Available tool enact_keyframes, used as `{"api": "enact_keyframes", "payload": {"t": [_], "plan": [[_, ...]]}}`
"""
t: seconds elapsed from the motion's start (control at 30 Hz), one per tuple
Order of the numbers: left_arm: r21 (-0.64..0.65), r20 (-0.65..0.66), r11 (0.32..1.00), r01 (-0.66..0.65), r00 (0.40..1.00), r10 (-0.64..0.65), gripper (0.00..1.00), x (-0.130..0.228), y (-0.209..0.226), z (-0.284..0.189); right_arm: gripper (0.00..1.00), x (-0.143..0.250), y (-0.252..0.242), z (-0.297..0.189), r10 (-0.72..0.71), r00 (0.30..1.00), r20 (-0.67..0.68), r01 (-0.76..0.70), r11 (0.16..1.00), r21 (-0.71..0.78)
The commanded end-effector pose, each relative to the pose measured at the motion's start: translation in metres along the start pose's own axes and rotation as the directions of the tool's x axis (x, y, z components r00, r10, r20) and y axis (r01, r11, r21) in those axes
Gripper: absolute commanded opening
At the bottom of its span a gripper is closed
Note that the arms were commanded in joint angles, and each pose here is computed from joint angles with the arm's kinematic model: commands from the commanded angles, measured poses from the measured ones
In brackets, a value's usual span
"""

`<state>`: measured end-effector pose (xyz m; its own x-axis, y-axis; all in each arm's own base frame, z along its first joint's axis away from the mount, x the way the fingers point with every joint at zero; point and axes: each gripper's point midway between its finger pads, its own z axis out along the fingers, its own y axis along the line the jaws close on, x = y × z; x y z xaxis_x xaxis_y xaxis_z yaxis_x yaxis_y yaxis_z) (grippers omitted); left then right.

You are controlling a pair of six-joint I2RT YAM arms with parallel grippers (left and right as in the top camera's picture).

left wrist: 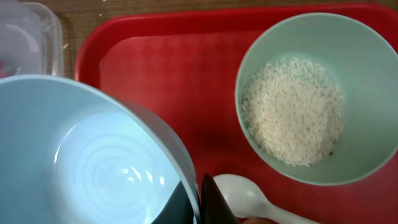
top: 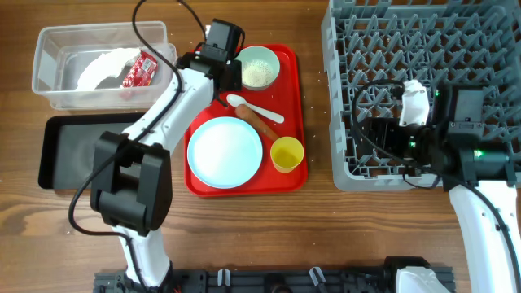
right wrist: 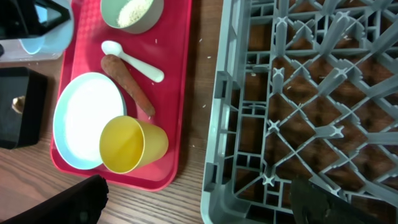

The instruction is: Sort waste into correct bins and load items into the dishwasher rack

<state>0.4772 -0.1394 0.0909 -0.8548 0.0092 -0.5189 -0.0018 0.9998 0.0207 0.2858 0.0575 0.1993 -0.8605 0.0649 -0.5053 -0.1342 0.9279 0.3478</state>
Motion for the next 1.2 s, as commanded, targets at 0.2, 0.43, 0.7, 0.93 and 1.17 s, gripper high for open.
{"api": "enact_keyframes", "payload": {"t": [0.2,0.43,0.7,0.93,1.17], "plan": [[-0.042,-0.033,0.998,0.037,0.999,-0.038,0.37,0.010,0.008,0.021,0.96,0.002,-0.010,0.019,0.033,0.997,-0.071,-0.031,0.999,0.020],[-0.001,0.034,0.999,0.052,0.998,-0.051,0.58,-0.016,0.002,0.001,0.99,0.003,-0.011,0.023,0.027,0.996,-0.083,-0.026,0.999,0.020],[0.246,0.271,0.941,-0.231,0.949,0.162,0.84,-0.088,-0.063,-0.070,1.00,0.003,-0.012,0.023,-0.013,0.996,-0.083,0.015,1.000,0.020],[0.255,0.289,0.847,-0.467,0.872,0.394,0.90,-0.062,-0.108,-0.036,1.00,0.003,-0.011,0.023,-0.004,0.996,-0.085,0.006,1.000,0.017],[0.282,0.211,0.788,-0.547,0.837,0.505,0.79,-0.017,-0.141,0.010,1.00,0.004,-0.011,0.023,0.017,0.996,-0.087,-0.015,1.000,0.019]]}}
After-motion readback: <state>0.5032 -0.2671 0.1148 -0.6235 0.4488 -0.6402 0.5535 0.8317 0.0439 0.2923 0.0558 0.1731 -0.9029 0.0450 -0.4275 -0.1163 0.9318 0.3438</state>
